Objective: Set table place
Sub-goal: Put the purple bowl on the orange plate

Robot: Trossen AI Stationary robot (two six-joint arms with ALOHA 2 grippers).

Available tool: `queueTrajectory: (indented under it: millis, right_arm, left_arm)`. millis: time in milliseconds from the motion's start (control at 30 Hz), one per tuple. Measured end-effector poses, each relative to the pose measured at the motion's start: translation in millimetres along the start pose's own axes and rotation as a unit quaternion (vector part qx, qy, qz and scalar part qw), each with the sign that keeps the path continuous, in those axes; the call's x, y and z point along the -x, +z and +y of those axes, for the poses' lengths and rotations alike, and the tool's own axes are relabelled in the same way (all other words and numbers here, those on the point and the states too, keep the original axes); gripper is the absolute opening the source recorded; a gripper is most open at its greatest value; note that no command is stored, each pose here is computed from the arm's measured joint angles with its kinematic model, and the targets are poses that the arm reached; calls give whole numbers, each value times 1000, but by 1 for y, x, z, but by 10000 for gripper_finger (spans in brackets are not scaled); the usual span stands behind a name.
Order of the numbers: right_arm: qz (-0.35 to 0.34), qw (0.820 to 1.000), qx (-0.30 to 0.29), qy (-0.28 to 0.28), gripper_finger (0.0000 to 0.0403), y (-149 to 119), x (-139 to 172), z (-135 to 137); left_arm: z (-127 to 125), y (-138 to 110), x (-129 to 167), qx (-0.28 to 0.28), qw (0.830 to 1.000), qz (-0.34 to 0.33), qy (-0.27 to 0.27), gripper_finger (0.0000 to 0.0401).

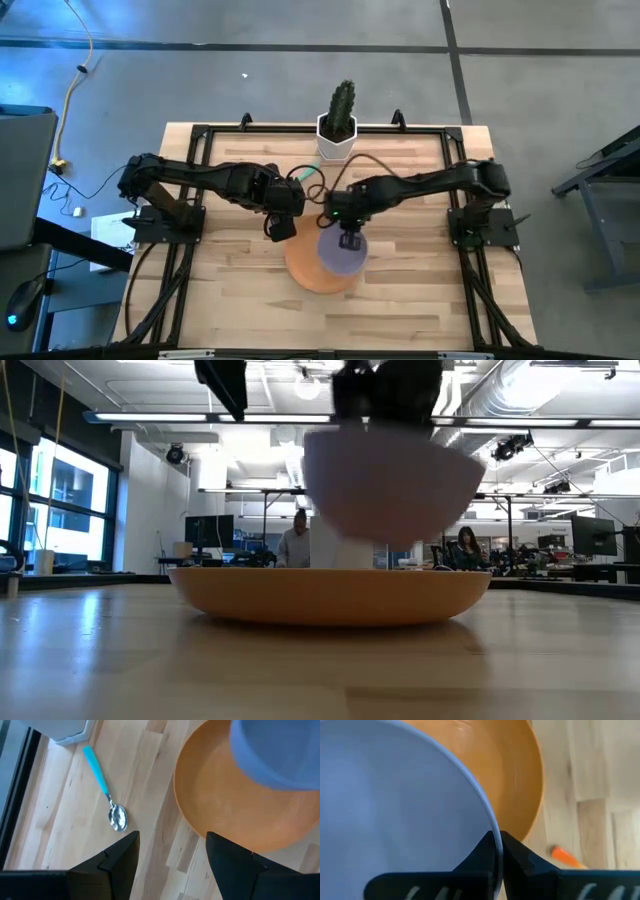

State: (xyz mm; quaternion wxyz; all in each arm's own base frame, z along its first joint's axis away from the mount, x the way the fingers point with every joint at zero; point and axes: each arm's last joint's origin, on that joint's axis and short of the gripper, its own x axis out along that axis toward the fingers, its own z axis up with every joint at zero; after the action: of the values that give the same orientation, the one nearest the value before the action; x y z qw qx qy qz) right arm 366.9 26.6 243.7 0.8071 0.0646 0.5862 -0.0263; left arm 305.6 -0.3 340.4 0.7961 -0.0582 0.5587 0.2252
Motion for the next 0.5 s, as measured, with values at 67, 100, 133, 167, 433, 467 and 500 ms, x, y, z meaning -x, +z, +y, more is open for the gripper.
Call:
queueTrajectory:
  millis: [67, 100, 133, 167, 433, 467, 500]
  right_arm:
    - [10, 1000, -3, -3, 0, 4, -16, -3]
    - [15, 1000, -6, -4, 0, 5, -23, -4]
    - [17, 1000, -8, -4, 0, 6, -29, -5]
    - [17, 1000, -12, -3, 0, 8, -35, -6]
    - [-1, 1000, -27, 13, 0, 15, -50, -6]
    - [-3, 1000, -28, 14, 0, 15, -50, -5]
    - [-3, 999, -31, 15, 0, 15, -50, -5]
  left_arm:
    - [1, -1, 2, 1, 1000, -3, -1, 216]
    - [1, -1, 3, 2, 1000, -3, -1, 216]
    - [2, -1, 3, 1, 1000, -3, -1, 216]
    - [2, -1, 3, 1, 1000, -2, -1, 216]
    - [2, -1, 3, -2, 1000, -3, 0, 216]
    - [2, -1, 3, -2, 1000, -3, 0, 216]
    - [2, -1, 3, -2, 1000, -3, 0, 216]
